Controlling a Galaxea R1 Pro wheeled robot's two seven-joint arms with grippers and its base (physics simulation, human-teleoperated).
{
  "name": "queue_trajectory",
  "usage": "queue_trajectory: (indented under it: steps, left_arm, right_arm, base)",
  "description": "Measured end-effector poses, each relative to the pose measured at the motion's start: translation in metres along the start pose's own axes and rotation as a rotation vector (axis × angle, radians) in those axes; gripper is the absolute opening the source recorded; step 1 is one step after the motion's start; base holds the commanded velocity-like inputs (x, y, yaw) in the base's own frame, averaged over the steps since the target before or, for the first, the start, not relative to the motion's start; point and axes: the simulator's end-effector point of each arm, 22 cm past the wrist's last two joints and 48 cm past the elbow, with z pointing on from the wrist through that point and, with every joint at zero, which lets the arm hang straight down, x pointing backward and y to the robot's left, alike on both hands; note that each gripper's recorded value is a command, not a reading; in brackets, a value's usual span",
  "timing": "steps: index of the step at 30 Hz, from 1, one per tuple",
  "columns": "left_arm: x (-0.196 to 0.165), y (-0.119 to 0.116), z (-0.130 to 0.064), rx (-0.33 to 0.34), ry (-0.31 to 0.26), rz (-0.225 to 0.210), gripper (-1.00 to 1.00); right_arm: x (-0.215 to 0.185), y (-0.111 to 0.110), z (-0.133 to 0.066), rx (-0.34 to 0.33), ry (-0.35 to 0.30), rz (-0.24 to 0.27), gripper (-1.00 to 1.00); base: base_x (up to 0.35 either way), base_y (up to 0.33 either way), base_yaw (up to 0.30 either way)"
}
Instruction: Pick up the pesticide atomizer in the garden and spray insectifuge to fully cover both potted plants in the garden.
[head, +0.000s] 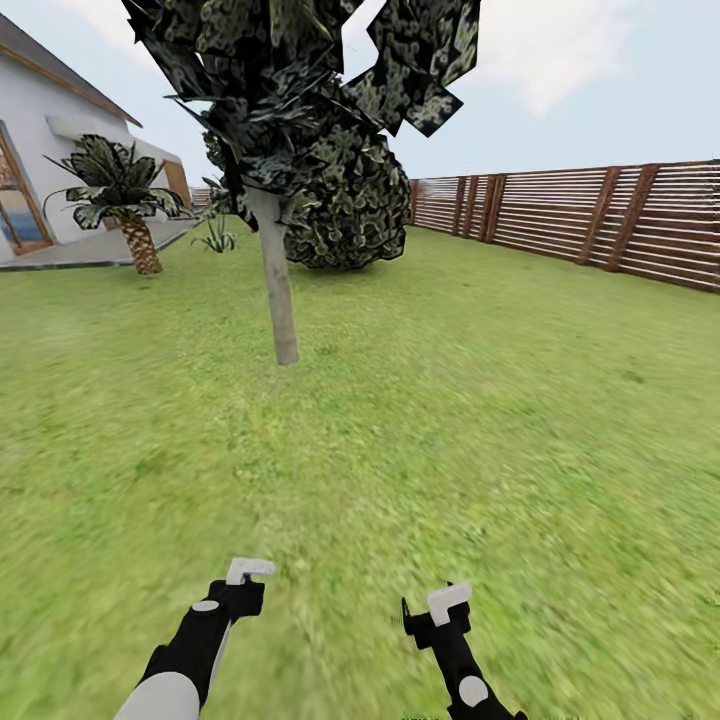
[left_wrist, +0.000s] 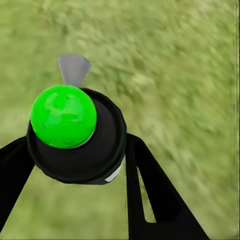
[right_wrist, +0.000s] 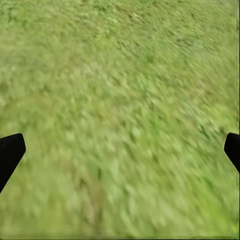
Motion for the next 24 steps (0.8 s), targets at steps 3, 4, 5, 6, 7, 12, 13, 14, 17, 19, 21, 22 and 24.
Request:
queue_trajectory:
  steps: [3, 4, 5, 6, 7, 12, 13, 14, 17, 19, 21, 22, 24]
  left_arm:
    - [-0.0001, 0.0004, 0.0000, -0.001, 0.000, 0.001, -1.00]
    - [-0.0001, 0.0005, 0.0000, -0.002, 0.000, 0.001, -1.00]
    - [-0.0001, 0.0006, 0.0000, -0.002, 0.000, 0.001, -1.00]
    - [-0.0004, 0.0008, 0.0000, -0.003, -0.001, 0.001, -1.00]
    - [-0.0005, 0.0009, 0.0000, -0.003, -0.001, 0.001, -1.00]
    - [-0.0015, 0.0020, -0.0002, -0.005, -0.003, 0.001, -1.00]
    - [-0.0016, 0.0020, -0.0002, -0.006, -0.003, 0.002, -1.00]
    - [-0.0016, 0.0021, -0.0002, -0.006, -0.003, 0.002, -1.00]
    - [-0.0015, 0.0014, -0.0002, -0.005, -0.003, 0.001, -1.00]
    - [-0.0014, 0.0009, -0.0002, -0.004, -0.003, 0.001, -1.00]
    - [-0.0016, 0.0016, -0.0002, -0.005, -0.003, 0.002, -1.00]
    - [-0.0016, 0.0013, -0.0003, -0.004, -0.003, 0.001, -1.00]
    - [-0.0019, 0.0011, -0.0004, -0.005, -0.004, 0.002, -1.00]
  right_arm:
    - [0.0001, 0.0000, 0.0000, 0.000, 0.000, 0.000, 1.00]
    - [0.0001, 0.0000, 0.0000, 0.000, 0.000, 0.000, 1.00]
    - [0.0001, 0.0000, 0.0000, 0.000, 0.000, 0.000, 1.00]
    - [0.0001, 0.0000, 0.0000, 0.000, 0.000, 0.000, 1.00]
    - [0.0001, 0.0000, 0.0000, 0.000, 0.000, 0.000, 1.00]
    - [0.0001, 0.0001, 0.0000, 0.000, 0.000, 0.000, 1.00]
    - [0.0001, 0.0000, 0.0000, 0.000, 0.000, 0.000, 1.00]
    - [0.0003, 0.0001, -0.0001, 0.000, 0.001, 0.000, 1.00]
    - [0.0004, 0.0002, -0.0001, 0.000, 0.001, 0.000, 1.00]
    - [0.0006, 0.0003, -0.0002, -0.001, 0.001, 0.000, 1.00]
    - [0.0011, 0.0005, -0.0004, -0.001, 0.002, 0.000, 1.00]
    - [0.0013, 0.0006, -0.0006, -0.001, 0.002, 0.000, 1.00]
    - [0.0007, 0.0006, -0.0005, -0.001, 0.001, 0.000, 1.00]
  base:
    - [0.000, 0.000, -0.300]
    - [0.000, 0.000, -0.300]
    - [0.000, 0.000, -0.300]
    - [0.000, 0.000, -0.300]
    - [0.000, 0.000, -0.300]
    - [0.000, 0.000, -0.300]
    - [0.000, 0.000, -0.300]
    - [0.000, 0.000, -0.300]
    - [0.000, 0.000, -0.300]
    - [0.000, 0.000, -0.300]
    - [0.056, 0.049, -0.300]
    - [0.162, 0.143, -0.300]
    - [0.208, 0.184, -0.300]
